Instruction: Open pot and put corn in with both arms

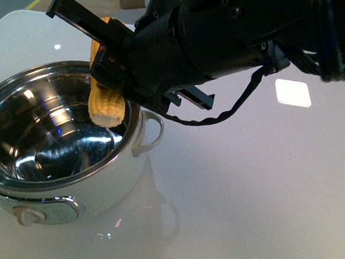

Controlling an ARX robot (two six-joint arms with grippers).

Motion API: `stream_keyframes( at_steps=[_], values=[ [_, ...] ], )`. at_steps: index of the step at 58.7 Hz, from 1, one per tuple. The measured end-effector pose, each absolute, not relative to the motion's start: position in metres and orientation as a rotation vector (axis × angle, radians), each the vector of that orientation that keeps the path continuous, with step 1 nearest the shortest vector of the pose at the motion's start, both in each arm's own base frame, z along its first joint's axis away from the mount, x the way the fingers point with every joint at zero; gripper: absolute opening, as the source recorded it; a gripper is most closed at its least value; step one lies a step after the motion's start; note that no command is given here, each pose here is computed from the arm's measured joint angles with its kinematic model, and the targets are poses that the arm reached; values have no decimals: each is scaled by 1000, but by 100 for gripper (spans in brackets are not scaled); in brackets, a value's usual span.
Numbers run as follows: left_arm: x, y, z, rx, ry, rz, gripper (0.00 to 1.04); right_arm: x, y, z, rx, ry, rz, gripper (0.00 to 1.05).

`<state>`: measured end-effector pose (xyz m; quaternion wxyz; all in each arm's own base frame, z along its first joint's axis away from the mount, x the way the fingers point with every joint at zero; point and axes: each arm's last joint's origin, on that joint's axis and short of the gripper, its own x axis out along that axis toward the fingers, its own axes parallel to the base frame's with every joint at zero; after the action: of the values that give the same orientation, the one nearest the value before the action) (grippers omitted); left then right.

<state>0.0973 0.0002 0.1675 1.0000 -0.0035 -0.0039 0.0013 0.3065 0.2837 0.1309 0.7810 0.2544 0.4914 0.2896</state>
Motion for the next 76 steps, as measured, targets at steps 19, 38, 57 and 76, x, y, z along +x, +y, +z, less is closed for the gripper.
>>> stream_keyframes(
  at_steps=[19,38,57,76],
  values=[
    [97,0,167,-7,-8,3,98,322,293,116,758,1131,563,14],
    [97,0,167,-7,-8,3,98,315,305,102,725,1215,572,14],
    [97,0,167,-7,-8,3,98,313,298,94,721,1238,556,69],
    [97,0,167,-7,-8,3,98,319,275,115,808,1167,547,96]
  ],
)
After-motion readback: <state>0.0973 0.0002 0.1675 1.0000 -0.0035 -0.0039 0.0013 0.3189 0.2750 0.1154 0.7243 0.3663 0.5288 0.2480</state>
